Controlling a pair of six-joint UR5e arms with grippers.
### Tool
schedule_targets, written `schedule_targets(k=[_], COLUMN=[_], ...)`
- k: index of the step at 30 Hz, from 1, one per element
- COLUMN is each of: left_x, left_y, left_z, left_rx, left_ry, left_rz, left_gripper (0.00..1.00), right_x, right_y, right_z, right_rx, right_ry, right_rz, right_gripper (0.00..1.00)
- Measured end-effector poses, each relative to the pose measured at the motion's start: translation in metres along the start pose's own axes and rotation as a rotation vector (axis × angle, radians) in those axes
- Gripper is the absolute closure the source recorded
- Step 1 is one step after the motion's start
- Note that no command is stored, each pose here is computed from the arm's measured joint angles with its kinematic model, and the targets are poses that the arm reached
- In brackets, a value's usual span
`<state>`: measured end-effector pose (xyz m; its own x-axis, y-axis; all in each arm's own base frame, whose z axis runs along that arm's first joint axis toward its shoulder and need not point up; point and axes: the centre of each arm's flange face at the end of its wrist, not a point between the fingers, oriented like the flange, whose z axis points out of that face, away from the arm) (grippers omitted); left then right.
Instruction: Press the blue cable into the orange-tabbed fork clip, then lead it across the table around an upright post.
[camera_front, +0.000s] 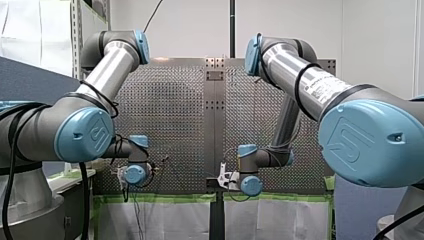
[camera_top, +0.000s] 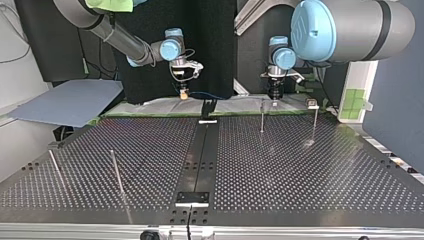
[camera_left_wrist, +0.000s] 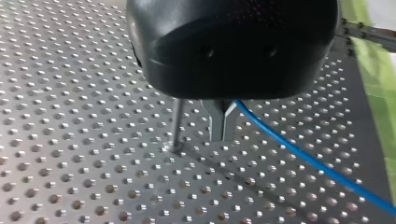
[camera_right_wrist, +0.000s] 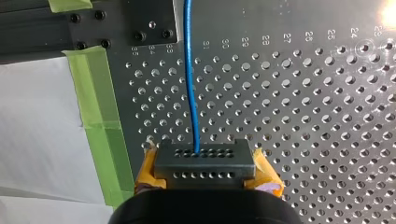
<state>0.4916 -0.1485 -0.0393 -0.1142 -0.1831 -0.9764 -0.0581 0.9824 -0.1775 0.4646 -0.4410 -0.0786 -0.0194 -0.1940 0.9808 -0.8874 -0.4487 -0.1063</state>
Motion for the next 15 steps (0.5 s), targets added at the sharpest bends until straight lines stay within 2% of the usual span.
schedule_targets(k=[5, 15], left_x=[-0.001, -0.035], left_y=[0.002, 0.0], left_z=[0.006, 0.019], left_rx=[-0.003, 0.014], left_ry=[0.01, -0.056], left_rz=[0.001, -0.056], left_gripper=[1.0, 1.0], right_x=[0.001, 0.008], right_y=[0.001, 0.001], right_z=[0.001, 0.011], right_rx=[-0.002, -0.004], right_ry=[0.002, 0.01], right_rz=[0.001, 0.002], right_gripper=[1.0, 1.0])
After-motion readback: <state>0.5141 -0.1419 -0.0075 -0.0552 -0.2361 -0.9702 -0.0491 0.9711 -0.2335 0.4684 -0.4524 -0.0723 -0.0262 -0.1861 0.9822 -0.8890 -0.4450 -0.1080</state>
